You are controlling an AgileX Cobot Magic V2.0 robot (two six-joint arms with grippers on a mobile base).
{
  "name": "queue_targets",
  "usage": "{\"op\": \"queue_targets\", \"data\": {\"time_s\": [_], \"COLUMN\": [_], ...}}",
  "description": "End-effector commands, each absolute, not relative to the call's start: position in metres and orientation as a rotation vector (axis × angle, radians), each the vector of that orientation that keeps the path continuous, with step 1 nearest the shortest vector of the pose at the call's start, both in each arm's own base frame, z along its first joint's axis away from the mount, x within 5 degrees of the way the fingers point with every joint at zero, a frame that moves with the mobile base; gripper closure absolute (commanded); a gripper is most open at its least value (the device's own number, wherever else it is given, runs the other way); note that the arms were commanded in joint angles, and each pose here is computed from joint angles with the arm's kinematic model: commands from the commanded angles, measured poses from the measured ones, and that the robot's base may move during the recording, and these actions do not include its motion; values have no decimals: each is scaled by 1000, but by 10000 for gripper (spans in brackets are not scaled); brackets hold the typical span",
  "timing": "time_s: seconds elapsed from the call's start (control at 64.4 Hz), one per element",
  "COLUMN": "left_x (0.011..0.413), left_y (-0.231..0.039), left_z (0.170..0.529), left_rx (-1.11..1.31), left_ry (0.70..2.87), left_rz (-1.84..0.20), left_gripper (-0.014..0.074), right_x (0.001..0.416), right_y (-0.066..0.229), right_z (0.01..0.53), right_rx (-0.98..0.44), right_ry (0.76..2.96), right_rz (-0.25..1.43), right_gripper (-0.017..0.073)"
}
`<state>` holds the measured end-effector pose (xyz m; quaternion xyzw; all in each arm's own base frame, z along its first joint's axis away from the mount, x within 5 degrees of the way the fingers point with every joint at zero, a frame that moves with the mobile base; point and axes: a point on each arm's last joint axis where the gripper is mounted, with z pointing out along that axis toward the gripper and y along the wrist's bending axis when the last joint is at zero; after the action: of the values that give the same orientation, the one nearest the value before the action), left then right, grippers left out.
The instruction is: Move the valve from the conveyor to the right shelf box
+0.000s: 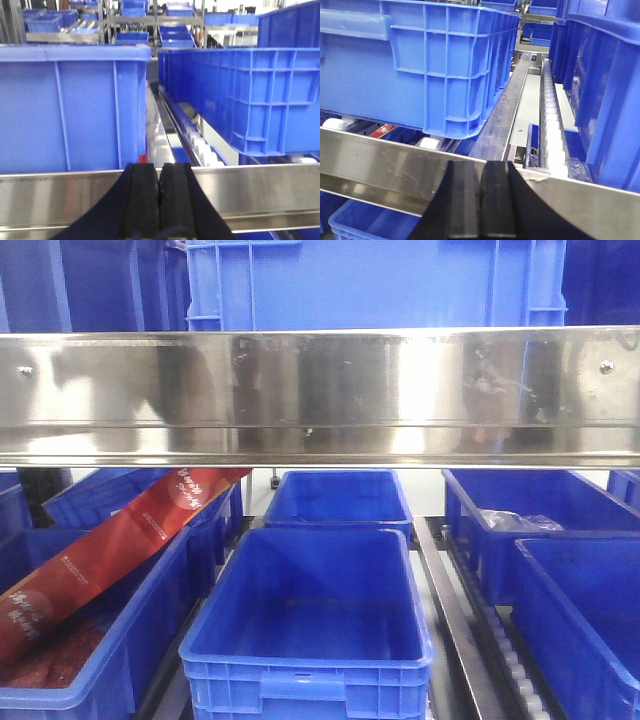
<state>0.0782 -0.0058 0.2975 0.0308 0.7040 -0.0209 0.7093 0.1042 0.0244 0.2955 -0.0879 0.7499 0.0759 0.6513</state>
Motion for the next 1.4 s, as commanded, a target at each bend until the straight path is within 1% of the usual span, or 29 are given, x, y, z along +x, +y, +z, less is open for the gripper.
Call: {"op": "queue_targets", "data": {"time_s": [0.0,0.14,0.341,0.404,0.45,0.481,0.528,1.381], "left_x": [72,61,54,56,56,56,56,56], "left_y": [-3,3,6,6,6,6,6,6], "left_z": [294,272,224,211,213,208,207,208], "left_rx": [28,-37,-77,-79,-79,-78,-78,-78], "left_ry": [1524,1504,1487,1511,1482,1539,1545,1541], "left_rz": [-28,41,85,85,87,85,85,85], "left_gripper": [704,704,704,704,704,704,704,704], "right_x": [104,104,104,104,104,104,104,104], "right_y": [23,23,23,23,23,23,23,23], "right_z": [298,298,298,298,298,298,298,298], "right_rx": [-192,-192,-192,-192,-191,-191,-191,-191], "right_ry": [1675,1675,1675,1675,1673,1673,1673,1673], "right_rz": [167,167,167,167,167,167,167,167], "right_gripper": [715,715,715,715,715,715,715,715]}}
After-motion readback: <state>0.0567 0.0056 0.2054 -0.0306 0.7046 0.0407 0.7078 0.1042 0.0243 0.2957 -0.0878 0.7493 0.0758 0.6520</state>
